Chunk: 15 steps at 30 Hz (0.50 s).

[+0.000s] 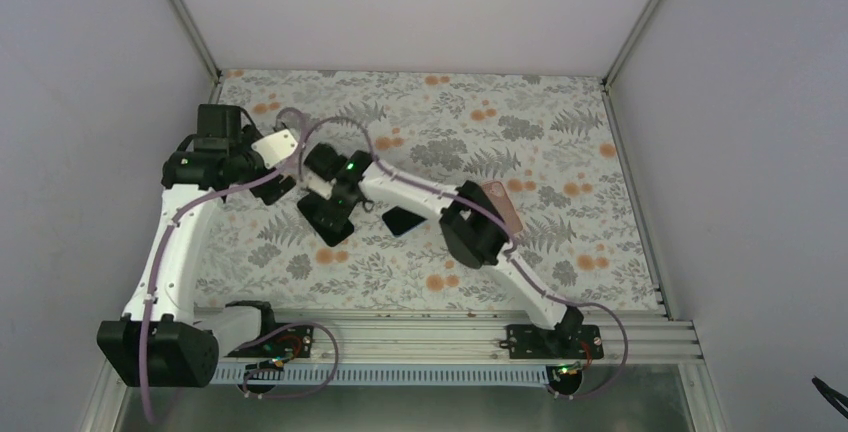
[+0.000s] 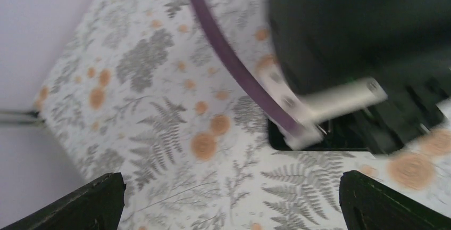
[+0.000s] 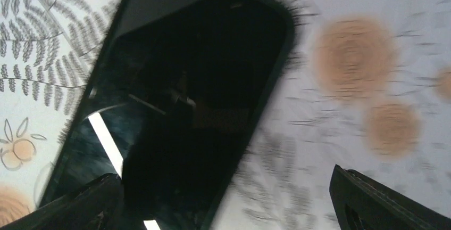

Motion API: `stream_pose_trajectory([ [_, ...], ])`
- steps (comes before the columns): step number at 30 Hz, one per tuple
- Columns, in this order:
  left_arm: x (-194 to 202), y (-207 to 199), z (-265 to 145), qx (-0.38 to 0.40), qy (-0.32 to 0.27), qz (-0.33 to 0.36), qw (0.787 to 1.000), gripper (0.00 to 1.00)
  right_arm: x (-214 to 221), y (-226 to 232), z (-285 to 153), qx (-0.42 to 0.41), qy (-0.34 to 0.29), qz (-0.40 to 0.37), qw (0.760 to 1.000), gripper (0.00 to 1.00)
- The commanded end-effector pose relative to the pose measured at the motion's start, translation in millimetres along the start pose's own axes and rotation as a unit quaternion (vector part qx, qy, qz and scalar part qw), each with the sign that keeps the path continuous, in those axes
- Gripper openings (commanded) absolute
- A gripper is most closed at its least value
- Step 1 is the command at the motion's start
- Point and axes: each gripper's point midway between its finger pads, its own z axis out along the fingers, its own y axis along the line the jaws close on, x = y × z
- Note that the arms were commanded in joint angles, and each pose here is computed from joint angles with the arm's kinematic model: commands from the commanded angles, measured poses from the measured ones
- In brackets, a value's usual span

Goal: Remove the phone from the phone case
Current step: Pick up the phone at the center of the board.

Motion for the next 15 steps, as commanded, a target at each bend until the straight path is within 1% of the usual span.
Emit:
stream_pose_trajectory([
  [1, -0.5, 39.5, -11.6, -0.089, -0.014, -0.038, 0.995, 1.00, 9.0, 8.2, 14.4, 0.093, 0.031, 0.048, 0.994, 1.00],
  [3, 1.5, 46.4, -13.4, -0.100, -0.015, -0.047, 0.994, 1.00, 8.1, 19.4, 14.0, 0.073, 0.021, 0.060, 0.995, 1.00],
  [6, 5.8, 51.2, -13.6, -0.105, -0.011, -0.057, 0.993, 1.00, 2.5, 24.6, 7.9, 0.065, 0.000, 0.067, 0.996, 1.00],
  [11, 16.0, 51.6, -9.6, -0.105, -0.003, -0.062, 0.993, 1.00, 6.2, 32.8, 11.8, 0.043, 0.010, 0.076, 0.996, 1.00],
  [15, 23.0, 48.6, -3.4, -0.097, 0.003, -0.066, 0.993, 1.00, 7.7, 33.2, 15.2, 0.043, 0.011, 0.079, 0.996, 1.00],
])
